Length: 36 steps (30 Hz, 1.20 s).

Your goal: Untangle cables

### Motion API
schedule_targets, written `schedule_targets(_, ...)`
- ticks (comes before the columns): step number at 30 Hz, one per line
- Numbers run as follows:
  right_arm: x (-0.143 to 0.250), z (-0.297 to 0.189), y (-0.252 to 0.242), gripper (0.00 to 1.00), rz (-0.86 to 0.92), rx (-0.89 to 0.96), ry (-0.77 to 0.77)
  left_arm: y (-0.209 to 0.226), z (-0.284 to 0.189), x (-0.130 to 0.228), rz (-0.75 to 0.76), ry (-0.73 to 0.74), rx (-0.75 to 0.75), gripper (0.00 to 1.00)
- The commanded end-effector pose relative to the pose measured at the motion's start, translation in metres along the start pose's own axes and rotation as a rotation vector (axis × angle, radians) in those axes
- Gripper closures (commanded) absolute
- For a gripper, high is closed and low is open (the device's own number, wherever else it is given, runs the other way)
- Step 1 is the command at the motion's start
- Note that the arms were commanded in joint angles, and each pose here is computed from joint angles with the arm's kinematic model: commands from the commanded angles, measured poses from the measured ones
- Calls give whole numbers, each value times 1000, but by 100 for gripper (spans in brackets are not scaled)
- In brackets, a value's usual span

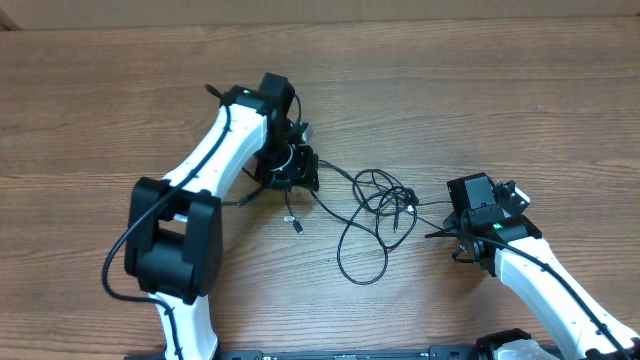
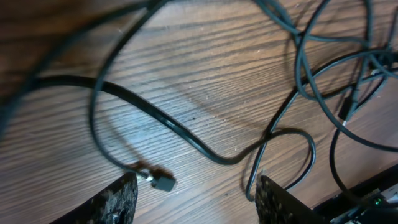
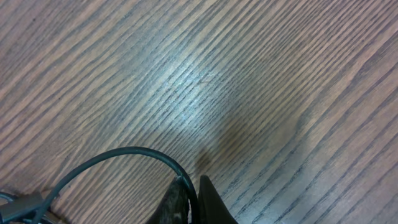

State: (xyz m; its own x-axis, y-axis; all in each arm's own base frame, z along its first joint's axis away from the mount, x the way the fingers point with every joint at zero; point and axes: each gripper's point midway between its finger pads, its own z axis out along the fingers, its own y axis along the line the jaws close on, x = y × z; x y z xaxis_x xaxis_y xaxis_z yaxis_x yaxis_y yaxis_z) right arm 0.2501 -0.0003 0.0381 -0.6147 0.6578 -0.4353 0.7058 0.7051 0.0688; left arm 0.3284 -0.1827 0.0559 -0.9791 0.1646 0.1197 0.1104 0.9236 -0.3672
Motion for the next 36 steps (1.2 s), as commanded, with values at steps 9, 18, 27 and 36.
schedule_targets(9, -1, 1, 0, 96, 20, -4, -3, -17, 57, 1, -48, 66, -56, 45)
schedule_targets(18, 0, 1, -2, 96, 17, 3, 1, -19, 51, -4, -52, 63, -56, 96)
schedule_targets(27, 0, 1, -2, 96, 18, 2, 0, 8, -146, -50, -68, -320, -42, 96)
schedule_targets(36, 0, 1, -2, 96, 18, 2, 0, 46, -362, -12, -149, -875, -55, 96)
